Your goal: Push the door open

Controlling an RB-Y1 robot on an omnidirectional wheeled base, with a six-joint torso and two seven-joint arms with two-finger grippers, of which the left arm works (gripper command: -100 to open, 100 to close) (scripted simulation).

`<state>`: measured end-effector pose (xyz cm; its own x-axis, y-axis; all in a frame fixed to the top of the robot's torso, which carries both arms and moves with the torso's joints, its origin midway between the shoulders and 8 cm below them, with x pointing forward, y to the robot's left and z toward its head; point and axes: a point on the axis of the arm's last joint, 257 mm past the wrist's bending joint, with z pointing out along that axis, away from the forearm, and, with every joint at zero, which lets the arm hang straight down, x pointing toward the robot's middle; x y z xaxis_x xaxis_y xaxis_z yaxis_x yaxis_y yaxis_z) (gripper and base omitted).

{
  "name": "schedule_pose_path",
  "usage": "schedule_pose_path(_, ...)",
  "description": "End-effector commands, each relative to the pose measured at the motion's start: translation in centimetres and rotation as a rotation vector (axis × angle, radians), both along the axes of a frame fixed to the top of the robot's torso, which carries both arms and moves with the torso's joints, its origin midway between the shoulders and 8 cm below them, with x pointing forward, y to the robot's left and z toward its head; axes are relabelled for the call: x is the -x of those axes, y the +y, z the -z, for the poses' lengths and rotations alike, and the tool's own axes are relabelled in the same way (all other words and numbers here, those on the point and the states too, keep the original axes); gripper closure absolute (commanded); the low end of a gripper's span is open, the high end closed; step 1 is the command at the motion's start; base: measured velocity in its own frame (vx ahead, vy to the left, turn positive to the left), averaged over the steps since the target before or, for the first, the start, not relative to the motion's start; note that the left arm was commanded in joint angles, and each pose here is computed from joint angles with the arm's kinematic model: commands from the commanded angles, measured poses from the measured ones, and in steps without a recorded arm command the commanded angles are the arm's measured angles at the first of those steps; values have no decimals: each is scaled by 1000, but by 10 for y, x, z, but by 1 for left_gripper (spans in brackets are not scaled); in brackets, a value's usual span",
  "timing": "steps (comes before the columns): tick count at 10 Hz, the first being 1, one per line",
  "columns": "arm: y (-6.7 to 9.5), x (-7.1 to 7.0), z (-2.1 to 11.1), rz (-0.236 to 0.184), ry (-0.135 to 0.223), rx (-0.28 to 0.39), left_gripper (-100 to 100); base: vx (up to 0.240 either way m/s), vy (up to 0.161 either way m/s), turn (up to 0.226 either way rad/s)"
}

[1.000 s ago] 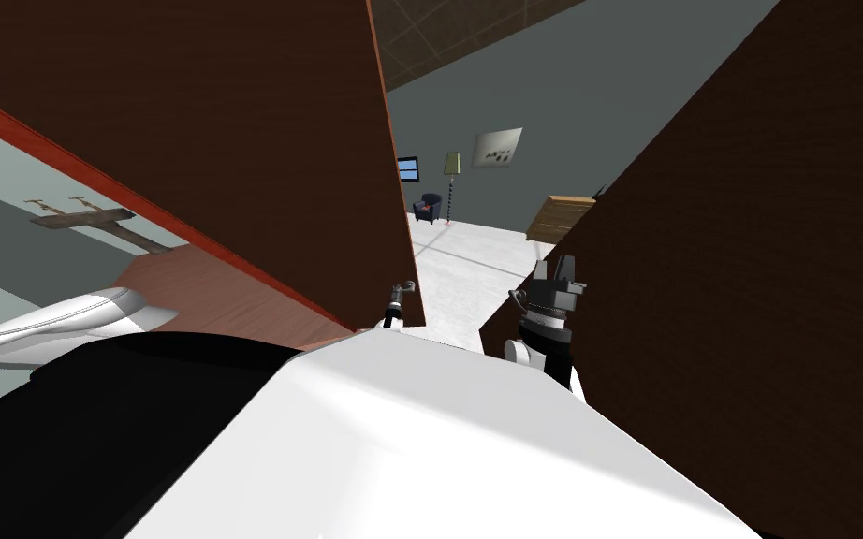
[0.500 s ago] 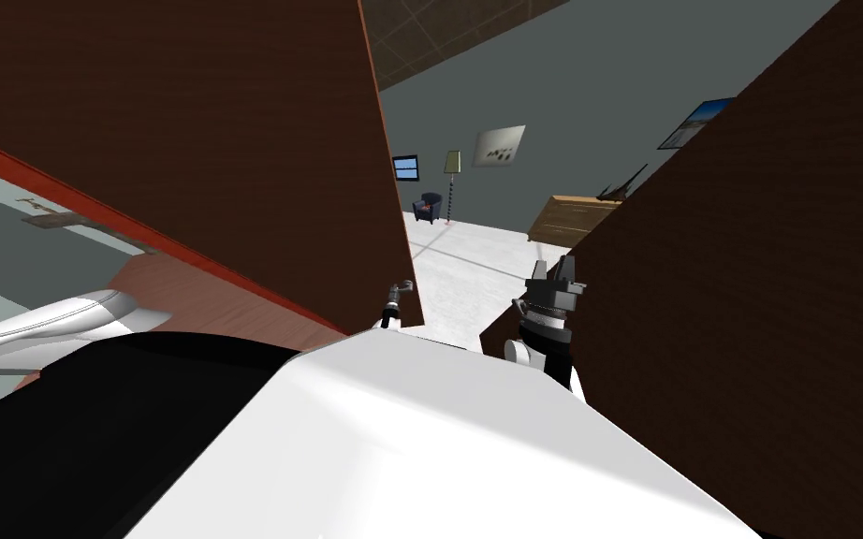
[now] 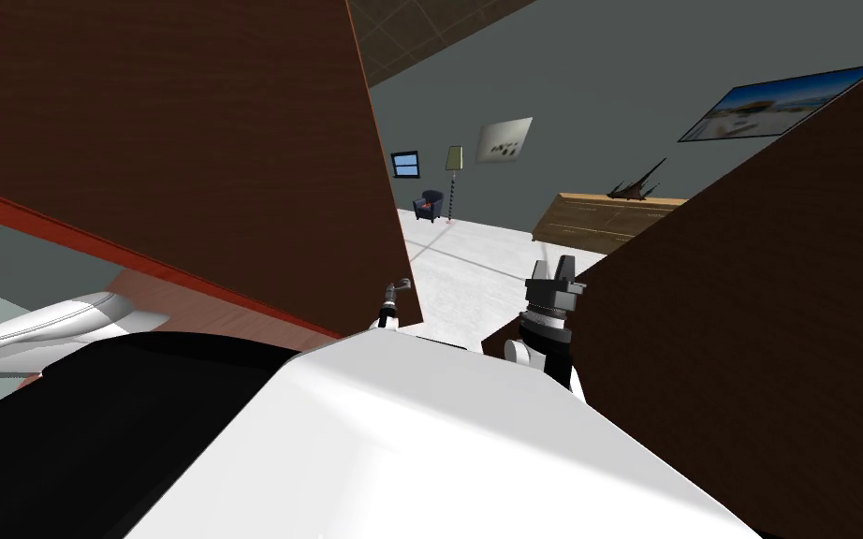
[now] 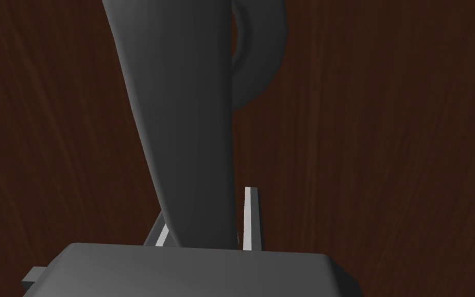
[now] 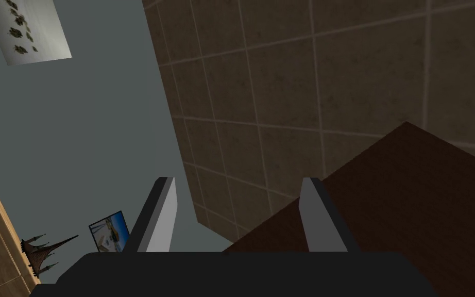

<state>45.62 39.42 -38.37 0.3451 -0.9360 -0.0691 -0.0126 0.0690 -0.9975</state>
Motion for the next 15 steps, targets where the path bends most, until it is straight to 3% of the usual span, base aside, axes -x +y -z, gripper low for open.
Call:
schedule_pose_path(1,24,1,-10,-35,-20,-24,100,128,4,50)
schedule_pose_path(9,50,14,-11,-124,-27,-15,100,121,-12,42)
schedule_pose_path(15,52,28,-1,-199,-25,32,100,194,-32,72)
